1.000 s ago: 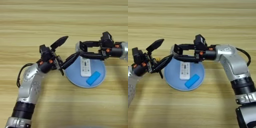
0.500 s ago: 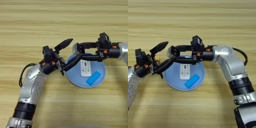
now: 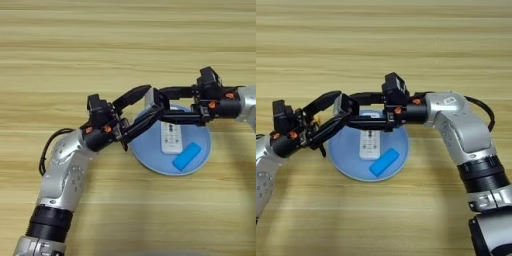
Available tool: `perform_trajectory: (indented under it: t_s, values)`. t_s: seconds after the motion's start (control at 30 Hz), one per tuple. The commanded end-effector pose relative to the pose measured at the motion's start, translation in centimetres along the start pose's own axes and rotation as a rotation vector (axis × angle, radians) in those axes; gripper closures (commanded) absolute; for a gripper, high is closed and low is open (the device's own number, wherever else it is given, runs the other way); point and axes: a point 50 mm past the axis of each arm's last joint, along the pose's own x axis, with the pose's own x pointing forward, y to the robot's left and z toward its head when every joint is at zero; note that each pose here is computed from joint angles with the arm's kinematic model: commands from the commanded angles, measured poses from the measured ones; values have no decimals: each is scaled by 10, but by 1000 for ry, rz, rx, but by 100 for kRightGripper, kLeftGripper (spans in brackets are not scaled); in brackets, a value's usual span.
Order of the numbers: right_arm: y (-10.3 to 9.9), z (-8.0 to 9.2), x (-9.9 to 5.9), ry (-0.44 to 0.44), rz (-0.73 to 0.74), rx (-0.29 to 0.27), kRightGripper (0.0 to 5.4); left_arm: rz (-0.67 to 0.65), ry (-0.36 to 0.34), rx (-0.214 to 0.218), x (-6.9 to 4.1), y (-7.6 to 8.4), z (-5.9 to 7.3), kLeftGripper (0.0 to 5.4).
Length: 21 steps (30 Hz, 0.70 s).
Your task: Move the objects on the table
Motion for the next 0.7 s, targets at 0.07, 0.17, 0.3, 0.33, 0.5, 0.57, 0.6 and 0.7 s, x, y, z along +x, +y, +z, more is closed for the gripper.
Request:
perform_trajectory:
  t_s: [0.07, 0.17, 0.3, 0.33, 0.5, 0.57, 0.6, 0.7]
  values:
    - [5, 6, -1, -12, 45, -7, 291, -33, -1, -22, 1, -4, 0, 258]
    - [6, 6, -1, -10, 49, -7, 291, -39, 1, -23, 1, -5, 0, 281]
    - [6, 7, -1, -12, 55, -7, 291, -43, 3, -24, 1, -6, 0, 283]
    - [6, 7, -1, -12, 57, -7, 291, -43, 4, -24, 1, -6, 0, 283]
    - [6, 8, -1, -15, 62, -8, 291, -44, 4, -25, 1, -6, 0, 284]
    - [6, 8, 0, -17, 62, -9, 291, -45, 5, -26, 1, -6, 0, 284]
    - [6, 9, 0, -18, 62, -9, 291, -46, 5, -26, 1, -6, 0, 284]
    - [5, 9, 0, -17, 63, -10, 291, -59, 7, -34, 1, -7, 0, 285]
